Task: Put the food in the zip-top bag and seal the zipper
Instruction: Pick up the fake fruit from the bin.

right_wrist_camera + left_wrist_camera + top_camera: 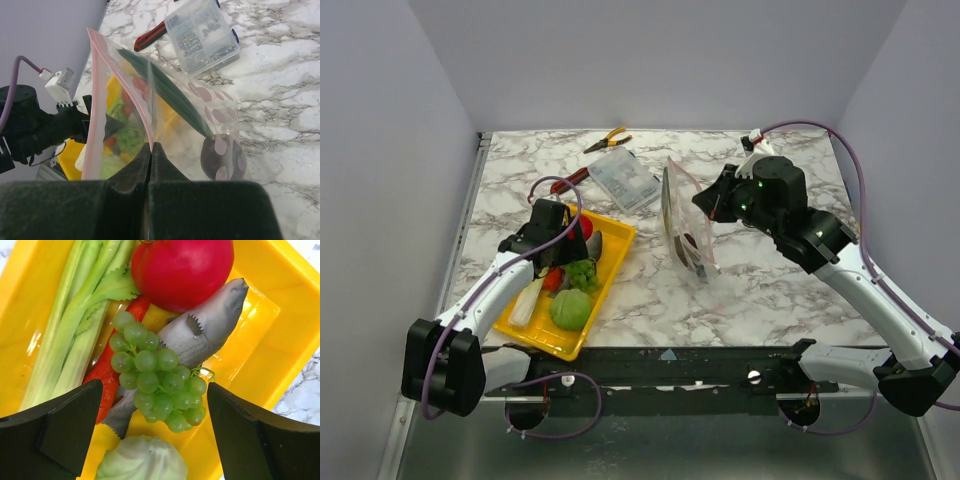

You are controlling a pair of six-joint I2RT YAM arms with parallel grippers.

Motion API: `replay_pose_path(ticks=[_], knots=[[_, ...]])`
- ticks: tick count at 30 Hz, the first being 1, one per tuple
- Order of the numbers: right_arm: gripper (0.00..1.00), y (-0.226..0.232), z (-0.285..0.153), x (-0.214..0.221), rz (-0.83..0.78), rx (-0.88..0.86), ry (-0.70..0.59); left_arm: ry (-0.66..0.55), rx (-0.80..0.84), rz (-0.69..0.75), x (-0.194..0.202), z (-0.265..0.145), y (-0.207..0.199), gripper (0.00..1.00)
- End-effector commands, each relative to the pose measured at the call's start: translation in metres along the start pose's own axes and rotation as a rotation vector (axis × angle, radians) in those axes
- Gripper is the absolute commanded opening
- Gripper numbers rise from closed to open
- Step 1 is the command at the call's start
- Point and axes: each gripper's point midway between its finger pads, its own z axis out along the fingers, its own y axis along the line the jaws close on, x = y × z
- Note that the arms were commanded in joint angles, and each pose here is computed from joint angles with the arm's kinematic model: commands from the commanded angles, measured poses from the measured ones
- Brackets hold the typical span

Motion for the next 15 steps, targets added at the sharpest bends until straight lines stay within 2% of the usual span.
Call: replay_pose_path(ticks=[1,3,11,12,15], knots=[[0.01,0.0,0.001,0.002,0.004,-0.003,-0.003,0.062,0.09,-0.127,0.008,0.017,-0.009,0.84],[0.01,0.003,0.001,0.003,0.004,-0.018,0.003,0.109,0.125,-0.16,0.013,0.024,-0.013,0.78],[0.01,0.004,-0.002,0.005,0.018,-0.038,-0.008,0.164,0.107,-0.163,0.022,0.037,-0.01,0.66],[0.01,0.004,-0.002,0.005,0.018,-0.039,-0.008,0.165,0.11,-0.161,0.023,0.036,-0.01,0.63],[0.01,0.005,-0.002,0.003,0.017,-0.042,-0.013,0.156,0.128,-0.151,0.022,0.033,-0.012,0.43]])
